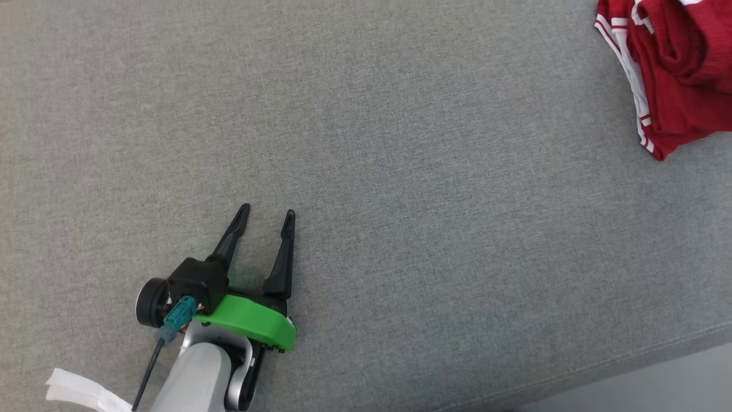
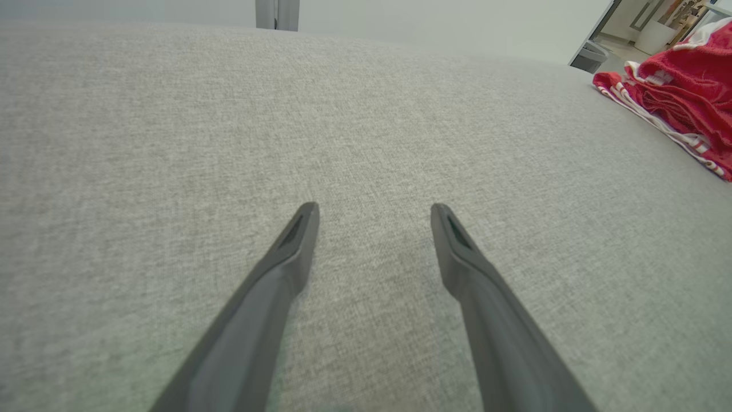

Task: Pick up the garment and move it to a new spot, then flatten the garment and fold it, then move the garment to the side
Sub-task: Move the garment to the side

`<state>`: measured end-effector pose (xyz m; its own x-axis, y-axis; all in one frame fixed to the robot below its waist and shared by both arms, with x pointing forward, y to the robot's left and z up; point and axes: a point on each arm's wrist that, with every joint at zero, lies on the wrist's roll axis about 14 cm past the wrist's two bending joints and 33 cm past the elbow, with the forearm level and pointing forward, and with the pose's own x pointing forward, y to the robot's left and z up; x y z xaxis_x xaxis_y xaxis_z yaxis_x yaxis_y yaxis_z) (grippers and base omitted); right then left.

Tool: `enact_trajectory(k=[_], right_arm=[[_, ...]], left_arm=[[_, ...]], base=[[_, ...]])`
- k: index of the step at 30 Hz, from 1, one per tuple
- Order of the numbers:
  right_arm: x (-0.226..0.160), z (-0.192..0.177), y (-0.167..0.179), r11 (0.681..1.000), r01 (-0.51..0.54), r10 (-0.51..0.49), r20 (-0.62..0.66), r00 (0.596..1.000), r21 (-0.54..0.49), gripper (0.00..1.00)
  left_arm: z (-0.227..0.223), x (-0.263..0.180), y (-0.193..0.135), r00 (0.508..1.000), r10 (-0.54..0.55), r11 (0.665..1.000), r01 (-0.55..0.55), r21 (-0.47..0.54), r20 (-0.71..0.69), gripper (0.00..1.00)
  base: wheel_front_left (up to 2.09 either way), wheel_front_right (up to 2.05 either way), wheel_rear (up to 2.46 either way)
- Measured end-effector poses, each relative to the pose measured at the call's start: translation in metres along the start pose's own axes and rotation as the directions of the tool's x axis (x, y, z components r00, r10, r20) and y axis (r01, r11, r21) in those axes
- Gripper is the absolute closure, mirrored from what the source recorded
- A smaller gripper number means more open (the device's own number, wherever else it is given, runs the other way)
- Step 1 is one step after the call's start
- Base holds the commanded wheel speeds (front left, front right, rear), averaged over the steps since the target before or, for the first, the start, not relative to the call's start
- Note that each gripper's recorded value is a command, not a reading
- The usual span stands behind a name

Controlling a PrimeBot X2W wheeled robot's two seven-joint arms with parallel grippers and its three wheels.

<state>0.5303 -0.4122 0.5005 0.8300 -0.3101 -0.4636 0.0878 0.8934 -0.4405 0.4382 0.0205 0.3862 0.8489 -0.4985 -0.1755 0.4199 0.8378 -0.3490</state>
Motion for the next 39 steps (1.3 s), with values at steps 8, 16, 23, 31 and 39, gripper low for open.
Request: enact_trajectory(k=[8, 16, 23, 31, 39], right_arm=[[0.013, -0.003, -0.006, 0.999, 0.046, -0.045, 0.067, 0.997, -0.015, 0.0], [0.008, 0.0, 0.008, 0.999, 0.032, -0.03, 0.116, 0.993, -0.011, 0.0], [-0.007, 0.038, 0.026, 1.0, -0.007, 0.004, 0.264, 0.965, 0.009, 0.0], [-0.039, 0.094, 0.055, 0.993, -0.087, 0.043, 0.46, 0.887, 0.074, 0.0], [-0.074, 0.114, 0.103, 0.964, -0.215, 0.089, 0.573, 0.815, 0.156, 0.0]], left_arm=[[-0.007, 0.003, -0.002, 1.0, -0.016, 1.0, 0.016, 0.002, -0.025, 0.0], [-0.006, 0.002, -0.01, 0.999, -0.036, 0.999, 0.036, 0.01, -0.026, 0.0], [0.012, 0.0, -0.014, 0.999, -0.037, 0.999, 0.037, 0.015, 0.021, 0.0], [0.056, -0.01, 0.002, 0.989, 0.045, 0.999, -0.048, 0.02, 0.138, 0.0], [0.095, -0.046, 0.031, 0.95, 0.179, 0.983, -0.183, -0.01, 0.255, 0.0]], base=[[0.0, 0.0, 0.0], [0.0, 0.0, 0.0], [0.0, 0.0, 0.0], [0.0, 0.0, 0.0], [0.0, 0.0, 0.0]])
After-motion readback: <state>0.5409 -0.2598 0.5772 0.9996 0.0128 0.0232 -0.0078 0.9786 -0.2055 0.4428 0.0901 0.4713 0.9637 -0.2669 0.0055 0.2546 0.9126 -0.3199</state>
